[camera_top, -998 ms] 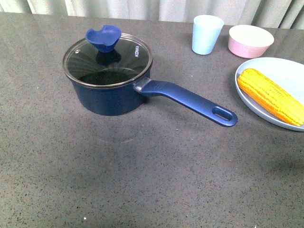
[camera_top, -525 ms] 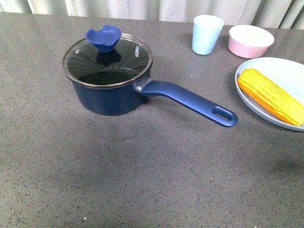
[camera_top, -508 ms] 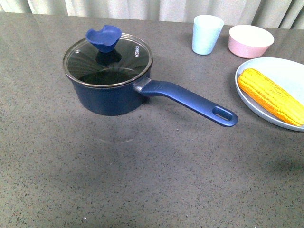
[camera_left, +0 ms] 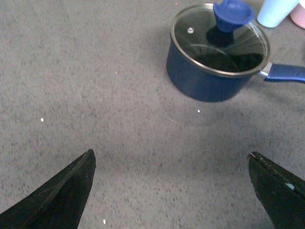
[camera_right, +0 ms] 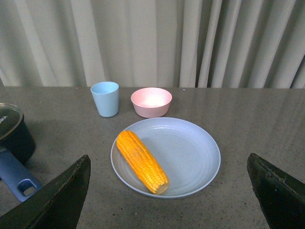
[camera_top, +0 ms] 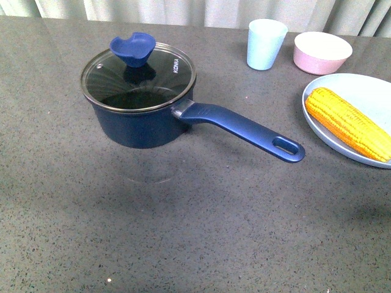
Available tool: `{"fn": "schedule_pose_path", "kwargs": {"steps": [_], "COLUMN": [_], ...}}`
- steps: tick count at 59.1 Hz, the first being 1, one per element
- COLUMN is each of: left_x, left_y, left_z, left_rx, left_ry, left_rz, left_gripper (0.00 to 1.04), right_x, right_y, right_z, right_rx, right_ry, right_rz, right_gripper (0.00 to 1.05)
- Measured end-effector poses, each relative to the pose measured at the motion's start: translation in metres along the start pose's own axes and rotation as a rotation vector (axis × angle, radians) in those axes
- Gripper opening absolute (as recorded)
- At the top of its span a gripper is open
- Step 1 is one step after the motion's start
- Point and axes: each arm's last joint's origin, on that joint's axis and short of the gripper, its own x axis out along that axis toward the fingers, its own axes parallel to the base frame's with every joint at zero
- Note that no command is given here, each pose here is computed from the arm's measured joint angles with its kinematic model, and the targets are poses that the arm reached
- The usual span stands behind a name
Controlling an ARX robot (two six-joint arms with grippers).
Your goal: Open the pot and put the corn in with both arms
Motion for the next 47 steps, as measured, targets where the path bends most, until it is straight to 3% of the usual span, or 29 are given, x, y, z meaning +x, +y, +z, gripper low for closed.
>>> {"fn": "schedule_pose_path", "kwargs": {"steps": [5,8,22,47], "left_x": [0.019,0.054,0.111,0.173], "left_y": [0.003,0.005,-0.002,-0.017], "left_z": [0.013,0.030,0.051,0.062], "left_rx": [0.016,0.041,0.067,0.105], "left_ry": [-0.017,-0.022,0.011,0.051], "left_rz": [-0.008,-0.016,-0.066,-0.113], "left_gripper": [0.96,0.96,0.96,0.96], "right_x": [0.000,0.000,0.000,0.000], "right_y": [0.000,0.000,0.000,0.000], "right_z": [0.000,0.000,0.000,0.000], "right_rx": [0.000,0.000,0.000,0.000], "right_ry": [0.000,0.000,0.000,0.000], "right_rz": [0.000,0.000,0.000,0.000], "right_gripper": [0.96,0.96,0.96,0.96]}}
